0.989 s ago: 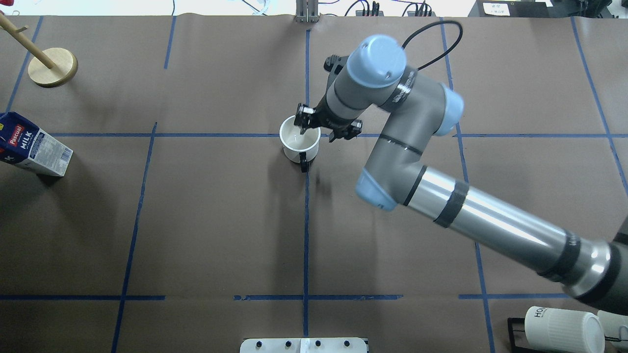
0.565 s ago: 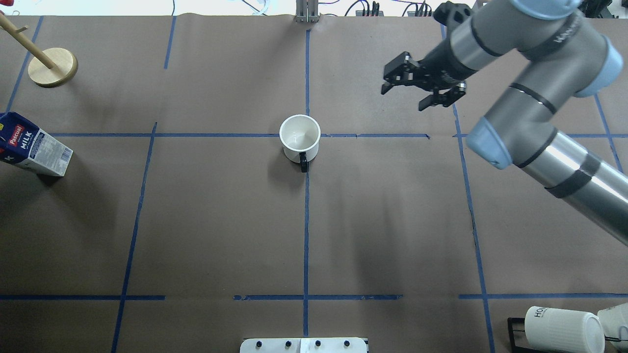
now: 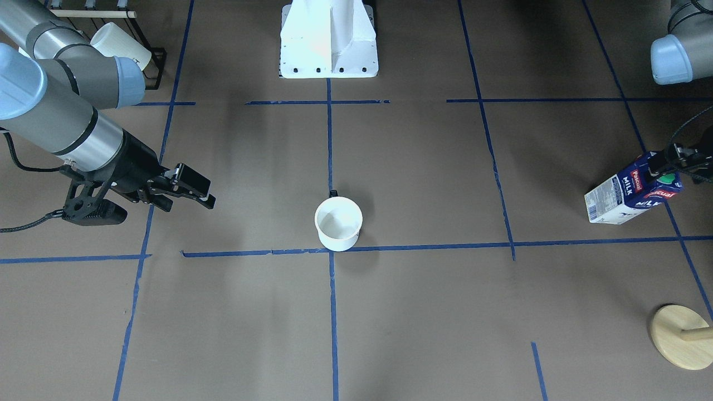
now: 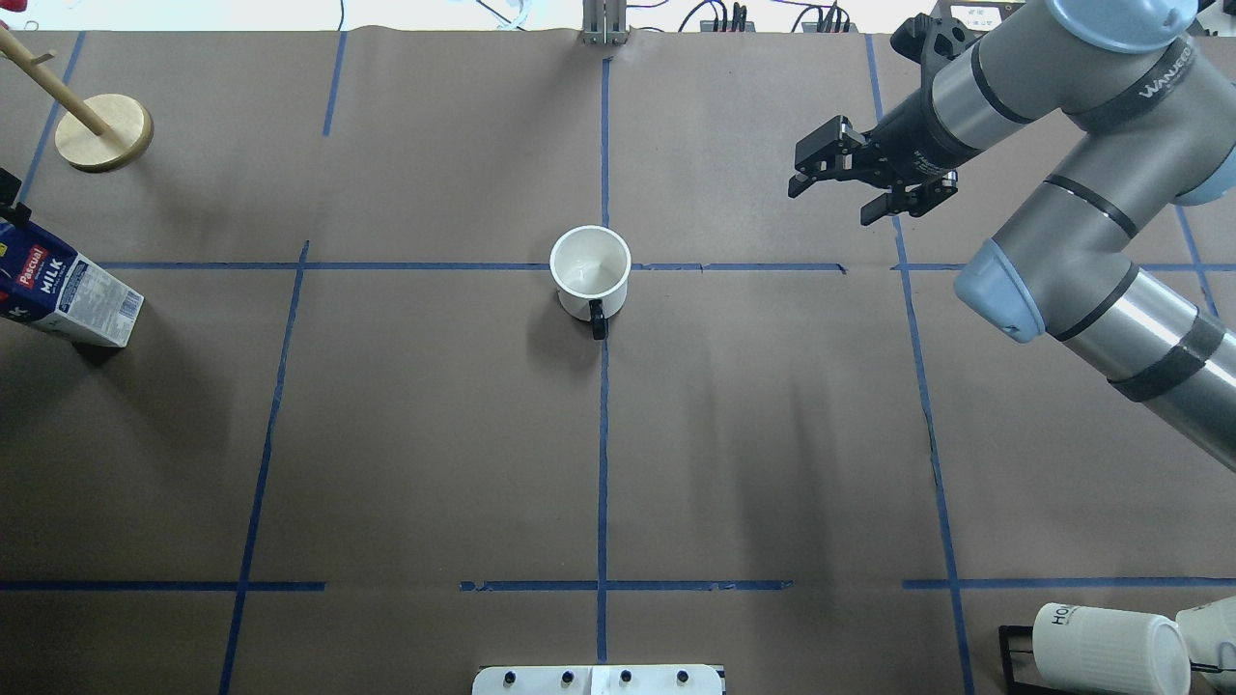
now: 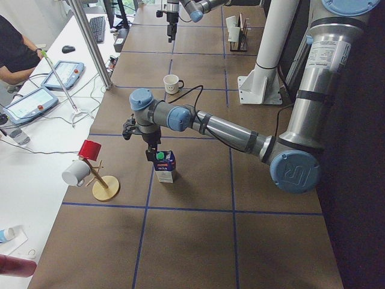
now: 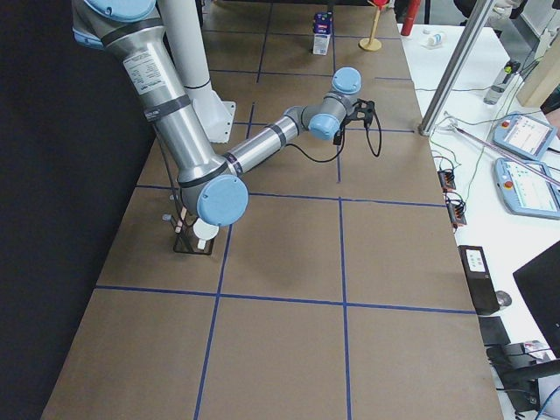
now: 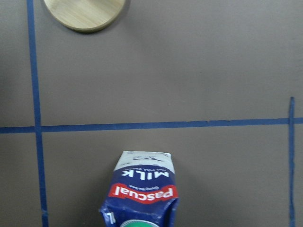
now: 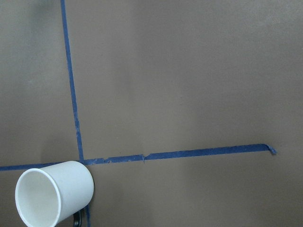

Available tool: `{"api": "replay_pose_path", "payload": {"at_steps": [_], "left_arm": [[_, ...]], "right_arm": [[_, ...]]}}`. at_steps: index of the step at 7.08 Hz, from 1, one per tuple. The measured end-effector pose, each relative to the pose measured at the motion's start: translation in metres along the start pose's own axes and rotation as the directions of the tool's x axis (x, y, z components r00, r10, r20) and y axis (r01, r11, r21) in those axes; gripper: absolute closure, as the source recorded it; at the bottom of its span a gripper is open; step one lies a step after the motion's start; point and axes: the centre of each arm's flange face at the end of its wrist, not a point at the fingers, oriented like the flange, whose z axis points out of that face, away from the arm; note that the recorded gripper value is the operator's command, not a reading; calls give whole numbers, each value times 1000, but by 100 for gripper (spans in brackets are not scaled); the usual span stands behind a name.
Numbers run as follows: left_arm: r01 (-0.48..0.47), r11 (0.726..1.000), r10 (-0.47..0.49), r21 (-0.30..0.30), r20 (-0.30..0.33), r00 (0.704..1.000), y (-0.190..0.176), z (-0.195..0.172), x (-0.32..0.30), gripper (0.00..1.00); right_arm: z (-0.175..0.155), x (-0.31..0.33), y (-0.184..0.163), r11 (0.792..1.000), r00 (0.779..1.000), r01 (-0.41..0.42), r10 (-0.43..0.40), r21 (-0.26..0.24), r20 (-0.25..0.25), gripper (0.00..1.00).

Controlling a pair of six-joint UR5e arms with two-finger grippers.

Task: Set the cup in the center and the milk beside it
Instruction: 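Open the right gripper and lift it away from the mug, then reach the left gripper to the Pascual milk carton and grasp it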

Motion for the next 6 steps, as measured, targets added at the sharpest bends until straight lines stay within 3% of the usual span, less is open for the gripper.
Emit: {"api": "replay_pose_path", "payload": {"at_steps": [3, 4, 5, 6], "left_arm": [[-33, 998, 34, -47, 6, 999, 5, 31, 15, 0], [-42, 997, 43, -69, 8, 999, 7, 43, 20, 24], [-41, 996, 42, -85, 11, 999, 7, 52, 19, 78], [-39, 995, 41, -93, 11, 999, 8, 56, 19, 100]], "right_arm": [[-2, 1, 1, 1000, 1000, 1, -1, 1, 2, 0], [-2, 1, 1, 1000, 1000, 1, -1, 1, 1, 0], [-3, 2, 3, 1000, 1000, 2, -2, 2, 3, 0], [-5, 1, 4, 1000, 1000, 5, -5, 3, 5, 0]]}}
